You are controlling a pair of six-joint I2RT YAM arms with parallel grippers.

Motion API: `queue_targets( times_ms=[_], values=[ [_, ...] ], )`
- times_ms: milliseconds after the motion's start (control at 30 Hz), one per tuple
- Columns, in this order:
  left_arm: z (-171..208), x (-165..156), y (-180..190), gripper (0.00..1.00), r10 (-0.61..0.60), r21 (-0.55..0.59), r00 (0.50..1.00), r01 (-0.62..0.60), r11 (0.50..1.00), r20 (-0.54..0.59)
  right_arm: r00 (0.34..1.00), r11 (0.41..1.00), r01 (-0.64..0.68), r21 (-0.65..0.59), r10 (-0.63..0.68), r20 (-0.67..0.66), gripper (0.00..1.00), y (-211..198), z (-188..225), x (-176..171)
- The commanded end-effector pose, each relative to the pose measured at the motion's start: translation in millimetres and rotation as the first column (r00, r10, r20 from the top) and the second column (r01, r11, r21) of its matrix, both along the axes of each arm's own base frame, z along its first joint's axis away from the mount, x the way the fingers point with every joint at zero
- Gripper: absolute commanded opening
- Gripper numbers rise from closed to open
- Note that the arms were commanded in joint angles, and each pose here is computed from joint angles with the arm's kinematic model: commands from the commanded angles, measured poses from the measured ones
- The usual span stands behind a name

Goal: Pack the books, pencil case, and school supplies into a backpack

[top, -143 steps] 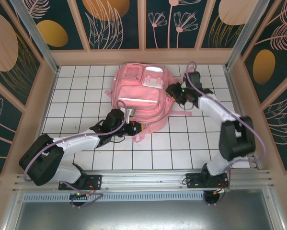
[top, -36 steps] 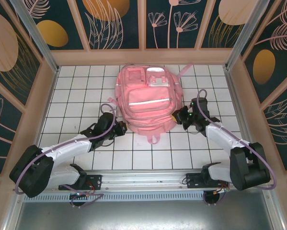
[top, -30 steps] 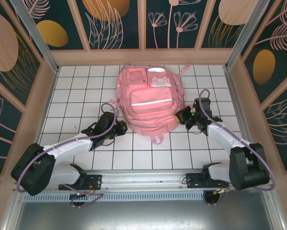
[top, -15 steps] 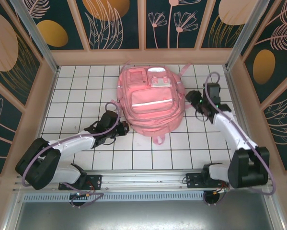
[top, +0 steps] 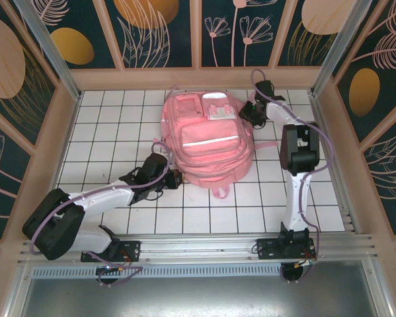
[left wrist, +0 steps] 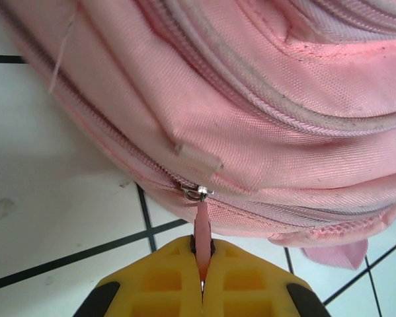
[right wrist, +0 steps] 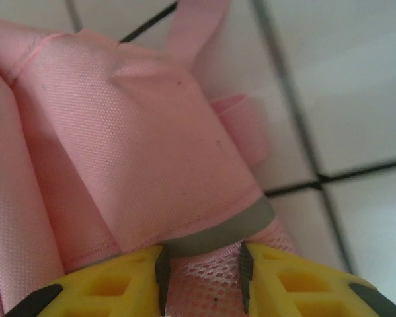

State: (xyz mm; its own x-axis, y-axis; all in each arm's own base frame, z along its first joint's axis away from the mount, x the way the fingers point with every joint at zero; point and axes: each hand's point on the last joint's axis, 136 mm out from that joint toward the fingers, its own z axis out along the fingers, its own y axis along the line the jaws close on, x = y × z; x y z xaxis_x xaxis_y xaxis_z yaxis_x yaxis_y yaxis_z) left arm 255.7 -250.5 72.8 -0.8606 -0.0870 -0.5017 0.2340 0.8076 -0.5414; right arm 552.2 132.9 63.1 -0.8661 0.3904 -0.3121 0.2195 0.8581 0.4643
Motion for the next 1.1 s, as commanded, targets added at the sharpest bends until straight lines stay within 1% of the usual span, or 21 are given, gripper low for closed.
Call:
queue_targets(
  times_ms=[0,133,200,233,300,333,400,433,500,533,600,767,900,967,1033,1067],
  values=[
    [6,-4,-18,0.0,-0.066,-0.006,0.998,0.067,0.998,0.003,0.967,0.958,-0.254,0.131,0.252,0.034,0.36,82,30,-6],
    [12,-4,-34,0.0,-0.097,-0.02,0.995,0.097,0.995,0.005,0.929,0.91,-0.369,0.189,0.359,0.087,0.37,139,43,-9],
    [15,-5,-42,0.0,-0.113,-0.023,0.994,0.113,0.993,0.01,0.917,0.894,-0.398,0.205,0.38,0.121,0.37,153,55,-12],
    [17,-4,-44,0.0,-0.117,-0.02,0.993,0.117,0.993,0.012,0.917,0.9,-0.396,0.184,0.375,0.138,0.38,154,62,-12],
    [18,-3,-46,0.0,-0.114,-0.02,0.993,0.115,0.993,0.013,0.937,0.94,-0.327,0.099,0.309,0.161,0.42,135,78,-7],
    [17,-2,-46,0.0,-0.111,-0.02,0.994,0.111,0.994,0.011,0.949,0.961,-0.27,0.051,0.258,0.179,0.44,119,87,-5],
    [17,-2,-43,0.0,-0.1,-0.013,0.995,0.1,0.995,0.016,0.962,0.987,-0.158,0.011,0.151,0.226,0.49,87,113,-9],
    [16,-2,-42,0.0,-0.094,-0.009,0.995,0.094,0.996,0.017,0.961,0.994,-0.112,0.016,0.104,0.257,0.52,72,126,-15],
    [16,-3,-39,0.0,-0.087,-0.007,0.996,0.087,0.996,0.019,0.948,0.999,-0.024,0.032,0.013,0.317,0.58,47,153,-35],
    [15,-3,-38,0.0,-0.082,-0.007,0.996,0.083,0.997,0.019,0.939,0.999,-0.001,0.045,-0.015,0.344,0.6,39,165,-47],
    [17,-3,-36,0.0,-0.075,-0.013,0.997,0.075,0.997,0.027,0.933,0.995,0.04,0.092,-0.07,0.353,0.61,29,173,-72],
    [23,-4,-36,0.0,-0.068,-0.034,0.997,0.069,0.997,0.043,0.932,0.964,0.028,0.266,-0.122,0.343,0.61,26,166,-144],
    [30,-5,-33,0.0,-0.06,-0.05,0.996,0.063,0.997,0.063,0.92,0.946,0.035,0.321,-0.156,0.36,0.61,14,155,-192],
    [30,-6,-31,0.0,-0.057,-0.049,0.996,0.06,0.997,0.065,0.916,0.937,0.006,0.349,-0.146,0.374,0.6,15,150,-210],
    [31,-6,-31,0.0,-0.054,-0.053,0.996,0.058,0.997,0.071,0.923,0.922,-0.006,0.386,-0.144,0.357,0.58,16,137,-227],
    [31,-6,-30,0.0,-0.052,-0.055,0.996,0.056,0.997,0.073,0.931,0.912,-0.015,0.41,-0.137,0.338,0.55,19,130,-236]
  ],
)
